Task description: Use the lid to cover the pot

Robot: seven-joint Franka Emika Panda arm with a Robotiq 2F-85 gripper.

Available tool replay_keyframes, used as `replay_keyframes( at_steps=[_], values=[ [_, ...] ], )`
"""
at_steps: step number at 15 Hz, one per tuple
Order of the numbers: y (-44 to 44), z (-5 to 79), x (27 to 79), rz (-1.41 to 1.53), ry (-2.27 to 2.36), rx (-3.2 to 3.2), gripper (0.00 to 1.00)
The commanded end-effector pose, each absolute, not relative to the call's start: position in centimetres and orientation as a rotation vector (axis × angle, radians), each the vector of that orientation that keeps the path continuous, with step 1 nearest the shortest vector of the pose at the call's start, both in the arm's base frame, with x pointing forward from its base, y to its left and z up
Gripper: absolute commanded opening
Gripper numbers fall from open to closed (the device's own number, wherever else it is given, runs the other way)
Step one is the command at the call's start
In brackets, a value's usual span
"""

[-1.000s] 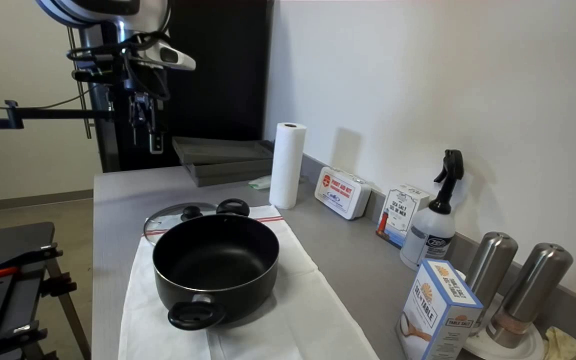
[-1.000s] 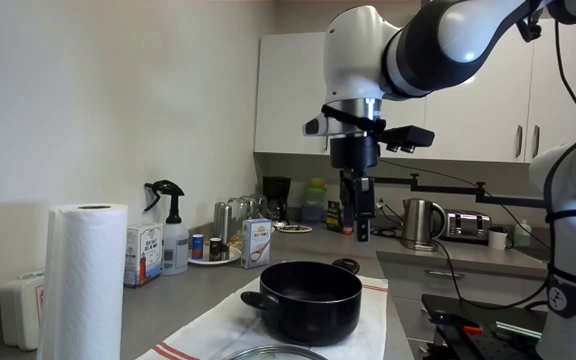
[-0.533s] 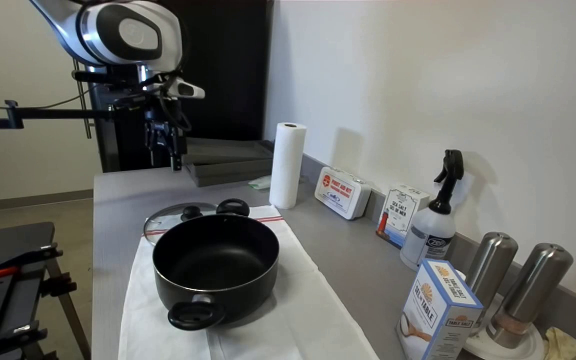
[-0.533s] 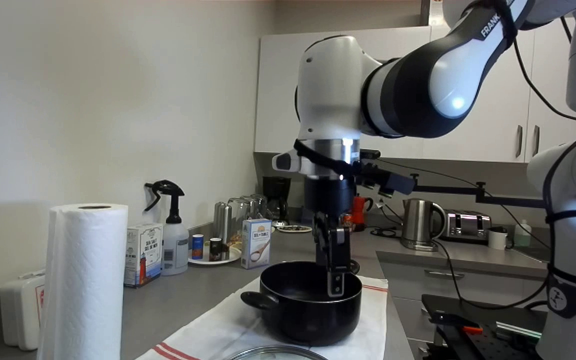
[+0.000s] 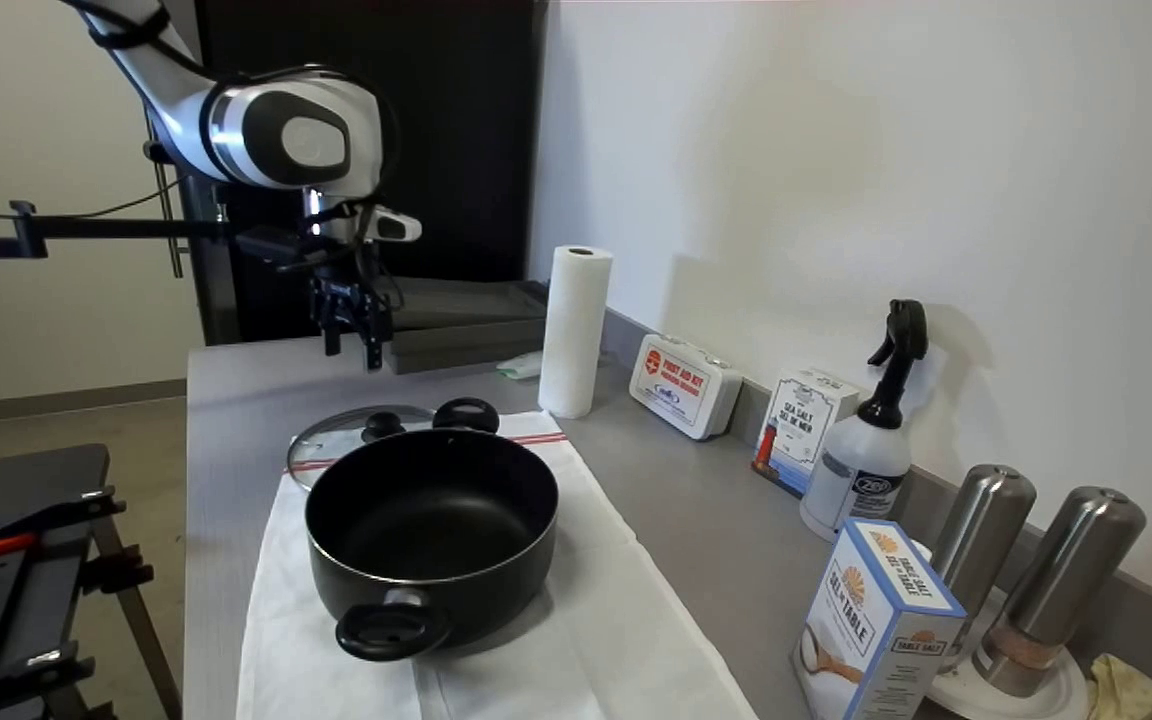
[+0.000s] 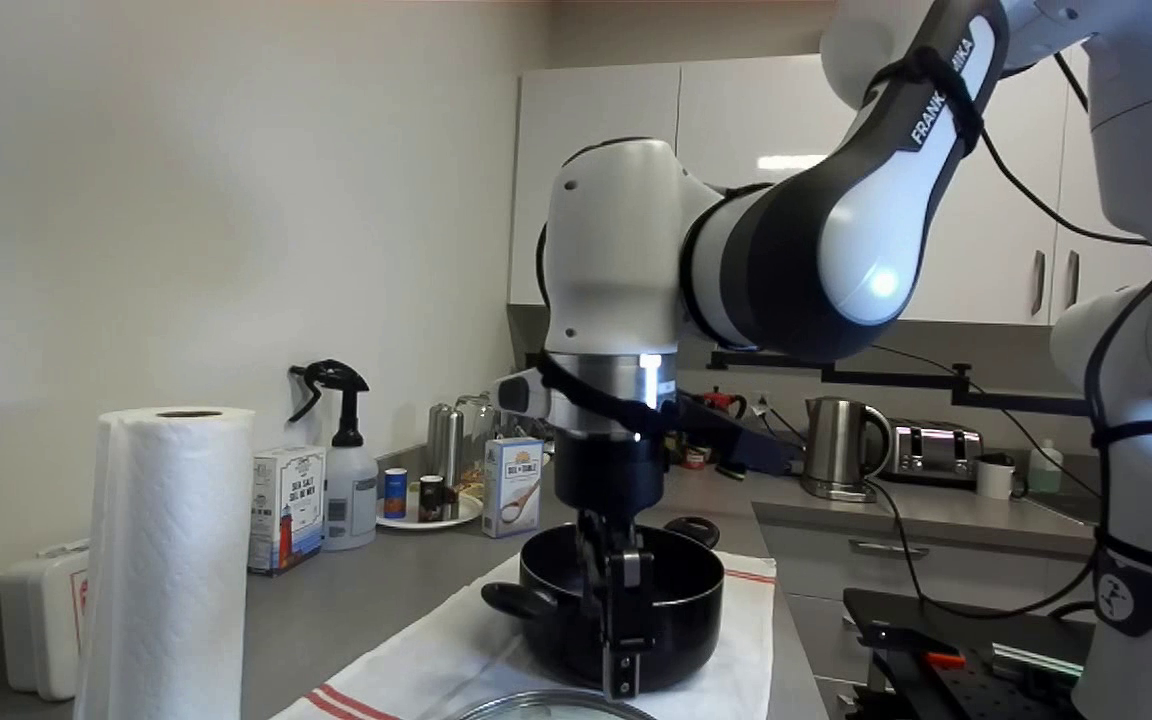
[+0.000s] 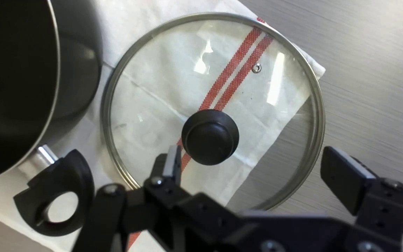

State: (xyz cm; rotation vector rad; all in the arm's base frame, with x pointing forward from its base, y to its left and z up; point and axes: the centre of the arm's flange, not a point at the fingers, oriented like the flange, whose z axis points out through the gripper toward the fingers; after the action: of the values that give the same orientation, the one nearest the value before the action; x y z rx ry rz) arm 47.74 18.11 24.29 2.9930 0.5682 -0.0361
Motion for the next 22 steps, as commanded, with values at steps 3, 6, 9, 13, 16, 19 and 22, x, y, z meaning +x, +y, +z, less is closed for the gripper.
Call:
replay_keyframes(
  at_steps=[3,6,9,13,16,19,22],
  values=[
    [19.2,20.5,49.8,-0.010,0.638,3.019,1.00],
    [19.1,18.9,49.9,-0.001,0.662,3.024,1.00],
    [18.6,17.8,50.1,0.013,0.664,3.025,1.00],
    [17.6,16.6,50.6,0.016,0.661,3.023,1.00],
    [16.7,15.8,51.1,0.008,0.649,3.025,1.00],
    [16.3,15.2,51.3,-0.004,0.644,3.026,1.00],
    [16.1,15.0,51.3,-0.013,0.645,3.026,1.00]
  ],
)
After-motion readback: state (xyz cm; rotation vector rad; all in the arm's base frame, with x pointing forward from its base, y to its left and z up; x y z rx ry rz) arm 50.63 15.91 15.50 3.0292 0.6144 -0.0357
